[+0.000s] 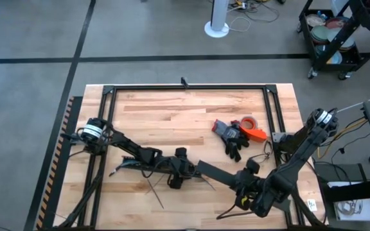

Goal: Ziptie cables
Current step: Insert the black cable duct cover into the black cable duct

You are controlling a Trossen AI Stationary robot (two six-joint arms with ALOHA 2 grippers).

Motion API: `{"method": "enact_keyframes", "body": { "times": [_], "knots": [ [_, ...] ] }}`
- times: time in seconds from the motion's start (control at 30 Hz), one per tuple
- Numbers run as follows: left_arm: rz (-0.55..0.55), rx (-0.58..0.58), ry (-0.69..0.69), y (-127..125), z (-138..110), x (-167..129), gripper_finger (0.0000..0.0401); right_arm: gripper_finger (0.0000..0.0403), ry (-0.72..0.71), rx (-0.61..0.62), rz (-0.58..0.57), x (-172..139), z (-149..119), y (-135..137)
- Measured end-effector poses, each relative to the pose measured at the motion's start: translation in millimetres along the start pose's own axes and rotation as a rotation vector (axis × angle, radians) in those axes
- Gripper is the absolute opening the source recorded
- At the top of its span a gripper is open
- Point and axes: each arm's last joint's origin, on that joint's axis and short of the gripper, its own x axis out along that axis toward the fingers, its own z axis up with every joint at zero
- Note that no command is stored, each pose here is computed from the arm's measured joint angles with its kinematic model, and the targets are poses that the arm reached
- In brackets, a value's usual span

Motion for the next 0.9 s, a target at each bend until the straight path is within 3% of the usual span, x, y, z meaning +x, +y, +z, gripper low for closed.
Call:
{"method": "enact_keyframes", "body": {
  "times": [0.3,0.57,0.9],
  "knots": [
    [-0.022,0.021,0.084,2.9,-16.2,-34.9,0.0239,0.0213,-0.01,-0.048,0.049,33.7,-12.5,-9.7],
    [-0.021,-0.001,0.095,4.4,-26.2,-42.4,0.025,0.0213,0.04,-0.121,0.005,59.9,-11.7,-14.5],
    [-0.019,-0.004,0.086,4.5,-22.7,-41.5,0.0235,0.0213,0.077,-0.161,-0.039,73.2,-4.7,10.3]
  ]
}}
